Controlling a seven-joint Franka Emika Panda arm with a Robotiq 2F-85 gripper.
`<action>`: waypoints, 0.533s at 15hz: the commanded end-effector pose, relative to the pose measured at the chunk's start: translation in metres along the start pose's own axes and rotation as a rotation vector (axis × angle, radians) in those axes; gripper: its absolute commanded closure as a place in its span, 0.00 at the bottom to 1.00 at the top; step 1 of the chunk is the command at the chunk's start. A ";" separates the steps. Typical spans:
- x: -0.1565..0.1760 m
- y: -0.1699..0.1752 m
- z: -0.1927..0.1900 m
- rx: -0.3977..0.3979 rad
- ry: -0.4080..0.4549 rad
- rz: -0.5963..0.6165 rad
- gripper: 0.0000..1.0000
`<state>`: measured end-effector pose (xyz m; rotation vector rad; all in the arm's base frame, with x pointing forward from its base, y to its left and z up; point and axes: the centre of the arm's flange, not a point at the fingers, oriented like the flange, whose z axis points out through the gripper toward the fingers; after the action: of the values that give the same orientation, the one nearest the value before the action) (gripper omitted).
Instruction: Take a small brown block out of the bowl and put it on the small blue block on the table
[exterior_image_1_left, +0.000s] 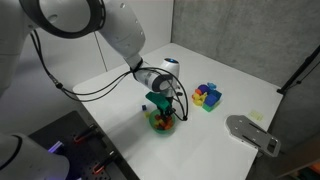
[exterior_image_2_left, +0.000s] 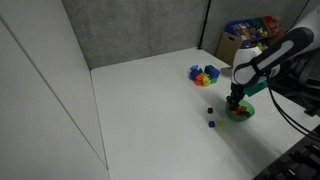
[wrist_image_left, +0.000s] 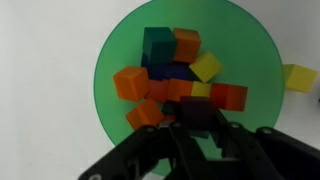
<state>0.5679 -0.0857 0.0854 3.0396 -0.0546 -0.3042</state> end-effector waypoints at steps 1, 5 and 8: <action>0.003 -0.012 -0.038 -0.017 -0.011 -0.007 0.88; 0.009 -0.033 -0.065 -0.032 -0.016 -0.031 0.88; 0.016 -0.058 -0.073 -0.037 -0.011 -0.051 0.88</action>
<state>0.5900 -0.0427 0.1374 3.0272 0.0248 -0.3159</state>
